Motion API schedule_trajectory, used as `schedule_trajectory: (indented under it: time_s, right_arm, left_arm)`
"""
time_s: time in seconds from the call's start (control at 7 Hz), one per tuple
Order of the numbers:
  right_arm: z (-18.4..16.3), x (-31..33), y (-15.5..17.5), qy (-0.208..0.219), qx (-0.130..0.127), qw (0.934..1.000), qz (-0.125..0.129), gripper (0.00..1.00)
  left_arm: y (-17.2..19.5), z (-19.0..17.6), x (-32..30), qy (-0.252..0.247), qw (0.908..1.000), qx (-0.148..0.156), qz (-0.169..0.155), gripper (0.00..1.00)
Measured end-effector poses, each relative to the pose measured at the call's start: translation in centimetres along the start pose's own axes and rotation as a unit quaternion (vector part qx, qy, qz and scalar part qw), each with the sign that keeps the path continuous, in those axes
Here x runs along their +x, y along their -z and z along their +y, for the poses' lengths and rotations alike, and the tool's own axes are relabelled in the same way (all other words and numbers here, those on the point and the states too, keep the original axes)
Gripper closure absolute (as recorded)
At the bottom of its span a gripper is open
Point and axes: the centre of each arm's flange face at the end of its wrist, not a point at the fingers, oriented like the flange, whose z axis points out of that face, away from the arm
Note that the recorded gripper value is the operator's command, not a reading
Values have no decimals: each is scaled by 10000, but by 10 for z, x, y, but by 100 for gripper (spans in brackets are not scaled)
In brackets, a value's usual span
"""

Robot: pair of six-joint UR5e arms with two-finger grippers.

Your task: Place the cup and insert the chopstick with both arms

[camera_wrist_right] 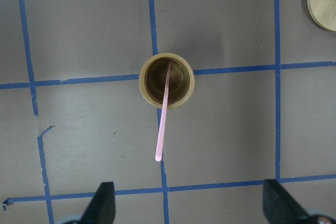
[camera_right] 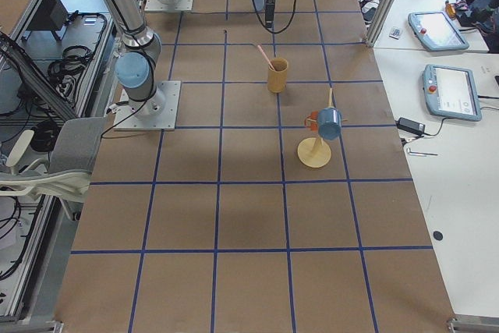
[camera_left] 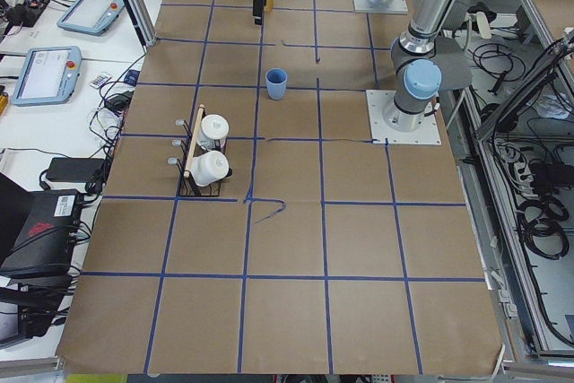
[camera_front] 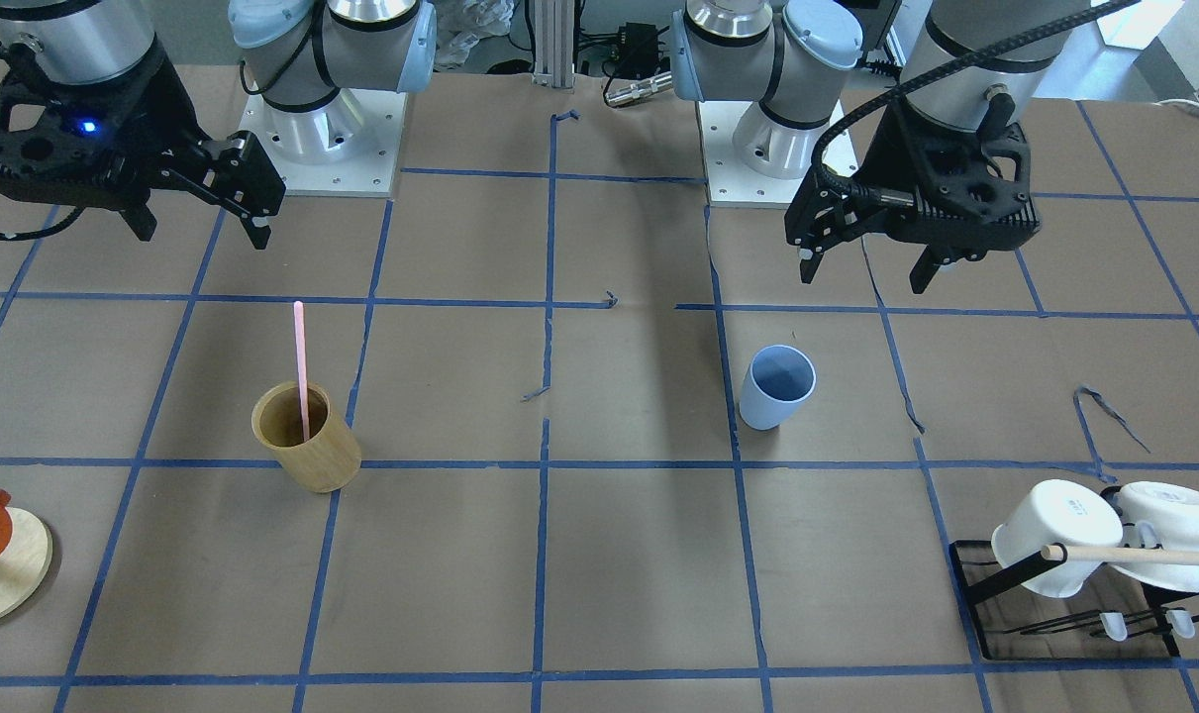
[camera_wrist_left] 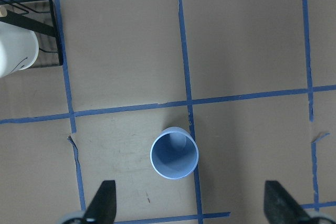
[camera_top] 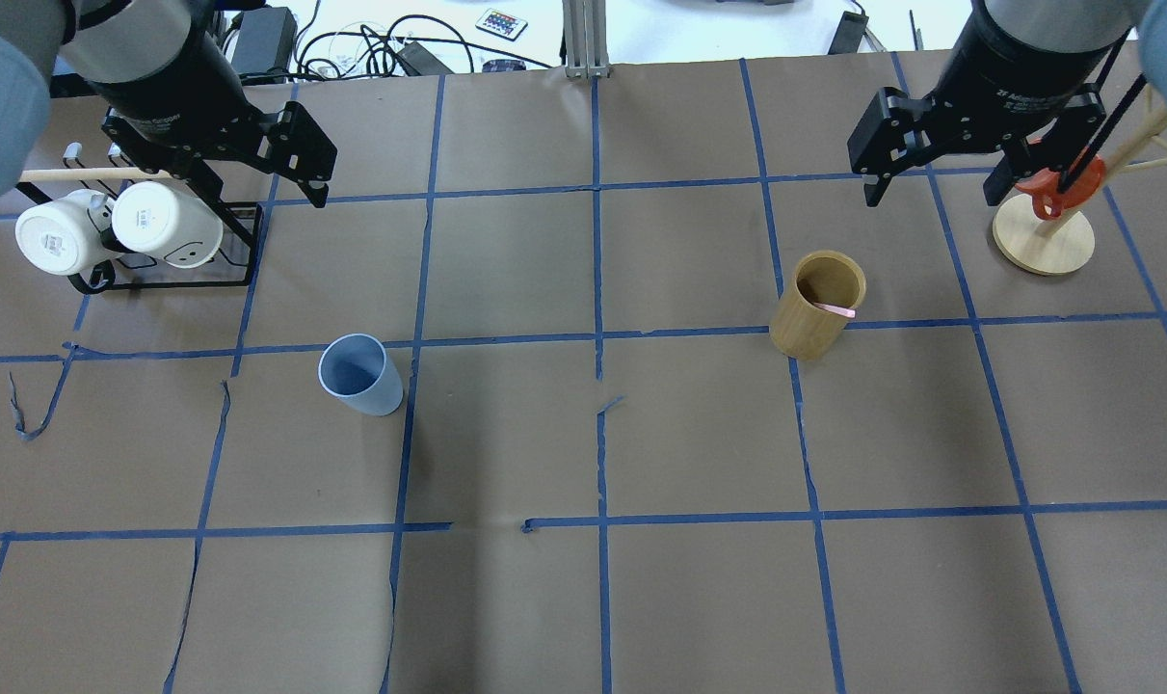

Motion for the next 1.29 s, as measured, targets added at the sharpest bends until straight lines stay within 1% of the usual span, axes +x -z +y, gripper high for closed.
schedule_trajectory:
  time_s: [1.29]
  right_arm:
    - [0,0,2,-3,17,10000,-1,0]
  left_arm:
    - [-3,-1,-1,-91,10000,-25,17,0]
